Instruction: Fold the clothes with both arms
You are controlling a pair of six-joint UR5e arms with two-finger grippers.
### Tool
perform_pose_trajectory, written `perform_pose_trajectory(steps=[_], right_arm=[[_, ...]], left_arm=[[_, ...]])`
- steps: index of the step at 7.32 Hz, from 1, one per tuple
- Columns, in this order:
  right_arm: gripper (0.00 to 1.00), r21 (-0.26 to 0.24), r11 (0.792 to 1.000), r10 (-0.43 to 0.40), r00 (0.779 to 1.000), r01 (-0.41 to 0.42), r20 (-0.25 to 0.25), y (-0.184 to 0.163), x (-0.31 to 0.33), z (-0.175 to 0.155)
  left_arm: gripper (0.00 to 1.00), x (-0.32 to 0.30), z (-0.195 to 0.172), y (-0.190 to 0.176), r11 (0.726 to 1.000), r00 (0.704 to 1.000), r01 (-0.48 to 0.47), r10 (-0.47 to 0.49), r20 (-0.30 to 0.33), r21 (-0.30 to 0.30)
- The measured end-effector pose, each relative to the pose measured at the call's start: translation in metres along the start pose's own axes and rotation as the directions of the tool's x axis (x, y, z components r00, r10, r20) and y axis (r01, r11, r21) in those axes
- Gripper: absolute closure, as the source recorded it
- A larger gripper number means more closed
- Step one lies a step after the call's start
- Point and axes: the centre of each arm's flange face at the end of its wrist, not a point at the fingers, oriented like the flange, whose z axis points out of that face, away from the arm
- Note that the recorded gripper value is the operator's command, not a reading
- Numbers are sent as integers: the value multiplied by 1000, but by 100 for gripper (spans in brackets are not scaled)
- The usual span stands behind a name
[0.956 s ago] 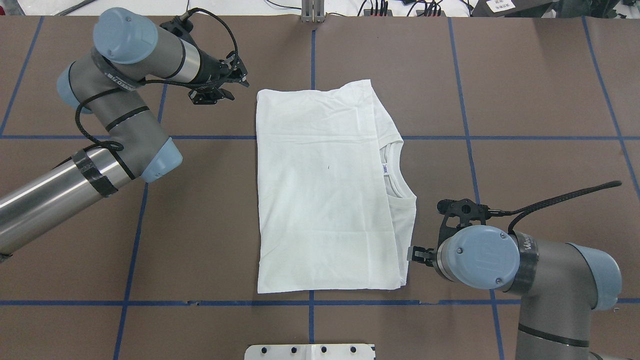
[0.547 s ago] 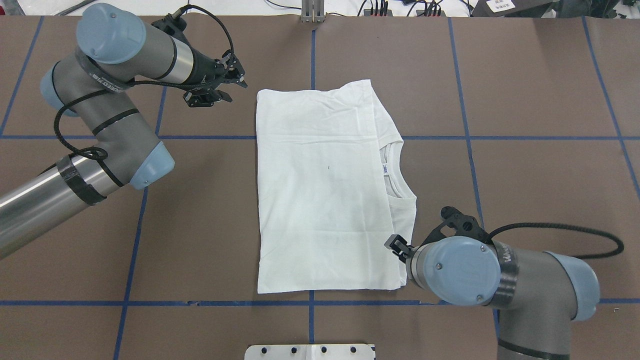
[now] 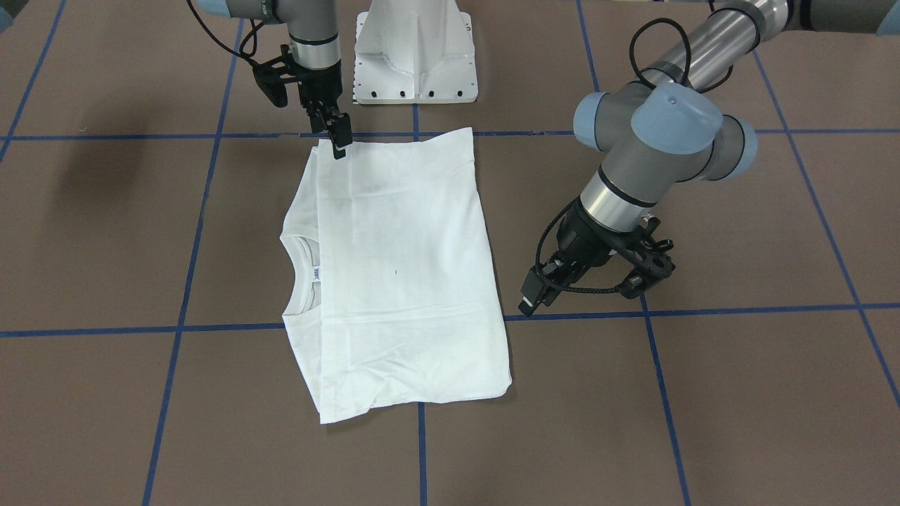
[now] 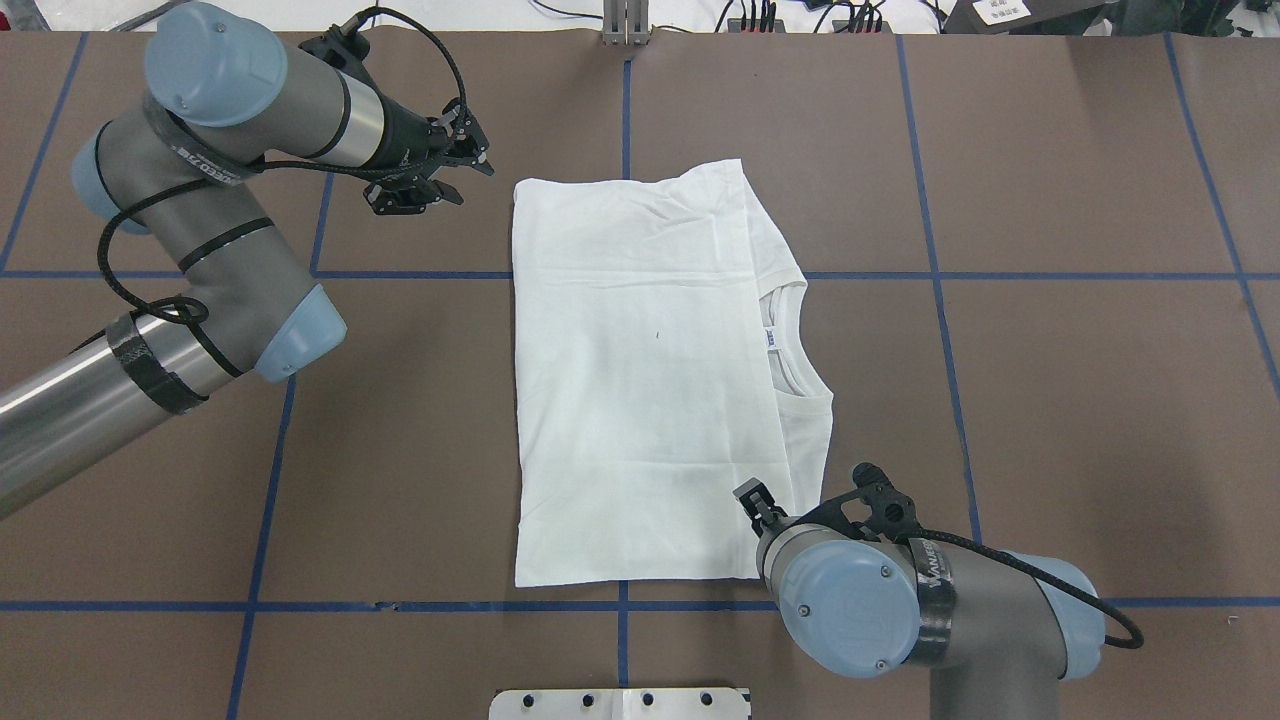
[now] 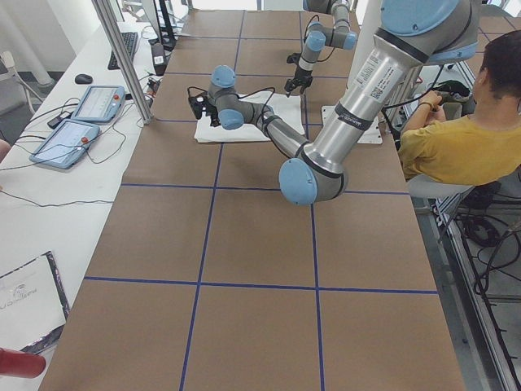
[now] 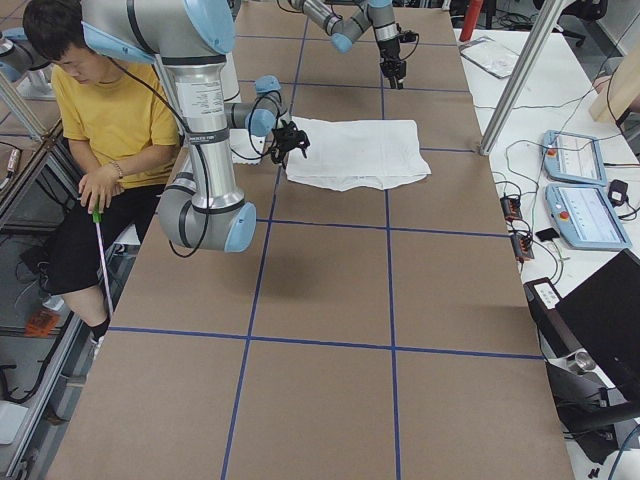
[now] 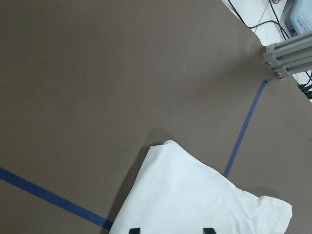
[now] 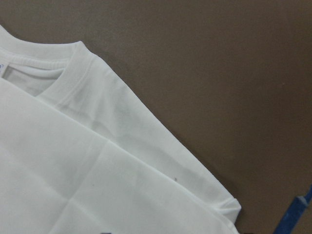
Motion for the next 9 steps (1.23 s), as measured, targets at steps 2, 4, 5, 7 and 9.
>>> perform_pose_trajectory(steps=[2,4,5,7,9], right_arm=[[12,18,1000,2,1000,-2,-6,-6,0,10],[17,27,1000,-4,1000,4,-20,-6,4,17],[19,28,1000,-9,1000,10,-29,-4,8,20],[37,24,1000,-15,999,16,-38,-1,12,22],[42,26,1000,-16,999,17,-41,-2,14,22]], left_arm=[[47,0,-1,0,1000,1000,0,0,0,0],[47,2,-3,1,1000,1000,-1,1,-2,-1],[47,2,-3,2,1000,1000,0,0,0,-1],[47,2,-4,2,1000,1000,1,-1,2,-1],[47,3,-5,3,1000,1000,0,0,1,-1]])
